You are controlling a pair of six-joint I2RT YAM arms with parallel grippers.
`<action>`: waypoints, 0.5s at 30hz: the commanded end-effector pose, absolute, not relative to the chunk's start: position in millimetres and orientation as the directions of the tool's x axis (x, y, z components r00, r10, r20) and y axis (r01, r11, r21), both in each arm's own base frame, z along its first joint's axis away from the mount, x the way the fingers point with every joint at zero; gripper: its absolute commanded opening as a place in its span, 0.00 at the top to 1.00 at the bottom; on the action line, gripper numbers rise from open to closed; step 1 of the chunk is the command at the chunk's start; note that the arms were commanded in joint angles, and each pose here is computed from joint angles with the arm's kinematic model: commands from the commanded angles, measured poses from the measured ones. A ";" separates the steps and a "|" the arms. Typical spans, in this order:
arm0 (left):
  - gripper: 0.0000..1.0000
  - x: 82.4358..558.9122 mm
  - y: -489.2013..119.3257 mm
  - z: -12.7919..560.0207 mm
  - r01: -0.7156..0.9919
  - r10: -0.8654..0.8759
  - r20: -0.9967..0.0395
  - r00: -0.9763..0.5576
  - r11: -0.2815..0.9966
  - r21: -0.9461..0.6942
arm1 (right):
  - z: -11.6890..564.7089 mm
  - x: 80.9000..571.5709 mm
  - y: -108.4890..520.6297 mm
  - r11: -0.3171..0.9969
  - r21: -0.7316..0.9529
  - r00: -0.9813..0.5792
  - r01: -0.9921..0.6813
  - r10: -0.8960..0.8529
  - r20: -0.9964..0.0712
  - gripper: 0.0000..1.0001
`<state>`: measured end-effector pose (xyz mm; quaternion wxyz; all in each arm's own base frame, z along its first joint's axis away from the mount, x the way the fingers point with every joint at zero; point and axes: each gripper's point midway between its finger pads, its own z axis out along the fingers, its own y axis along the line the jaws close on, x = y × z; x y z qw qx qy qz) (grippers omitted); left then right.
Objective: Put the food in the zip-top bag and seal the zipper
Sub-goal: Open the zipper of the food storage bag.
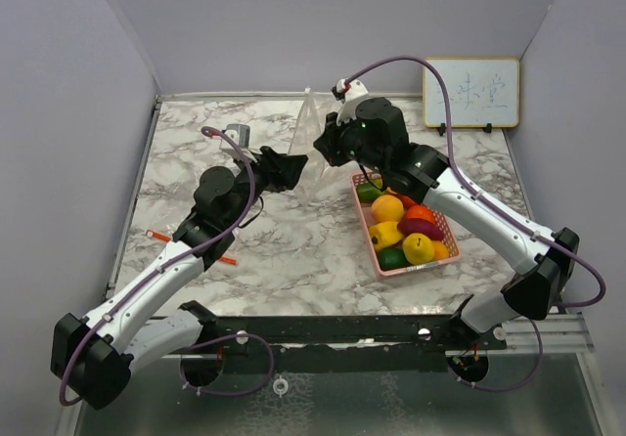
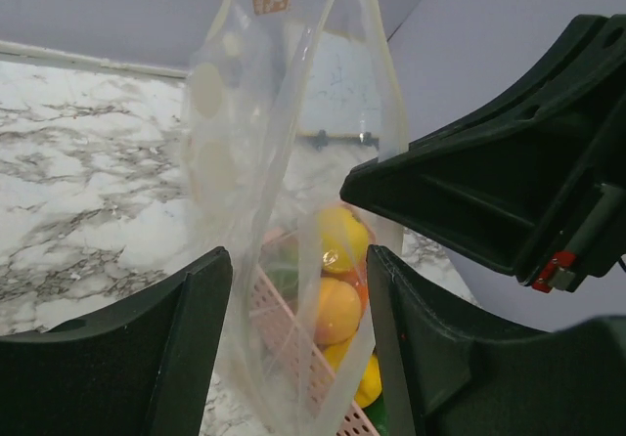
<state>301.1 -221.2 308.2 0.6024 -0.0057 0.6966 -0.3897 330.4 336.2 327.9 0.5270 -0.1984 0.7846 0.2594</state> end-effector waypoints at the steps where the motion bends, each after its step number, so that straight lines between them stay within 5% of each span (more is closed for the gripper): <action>1: 0.38 295.1 -232.6 338.7 0.548 -0.518 -0.818 -0.251 0.620 -0.561 | 327.8 326.2 340.4 0.768 0.201 -0.367 -0.608 -0.047 -0.929 0.98; 11: 0.39 312.9 -218.4 290.6 0.426 -0.438 -0.858 -0.267 0.745 -0.513 | 352.7 309.6 345.2 0.700 0.222 -0.338 -0.679 -0.030 -0.941 0.98; 15: 0.78 317.5 -215.9 282.4 0.410 -0.402 -0.876 -0.266 0.776 -0.480 | 357.0 305.4 341.7 0.700 0.237 -0.347 -0.674 -0.016 -0.938 0.98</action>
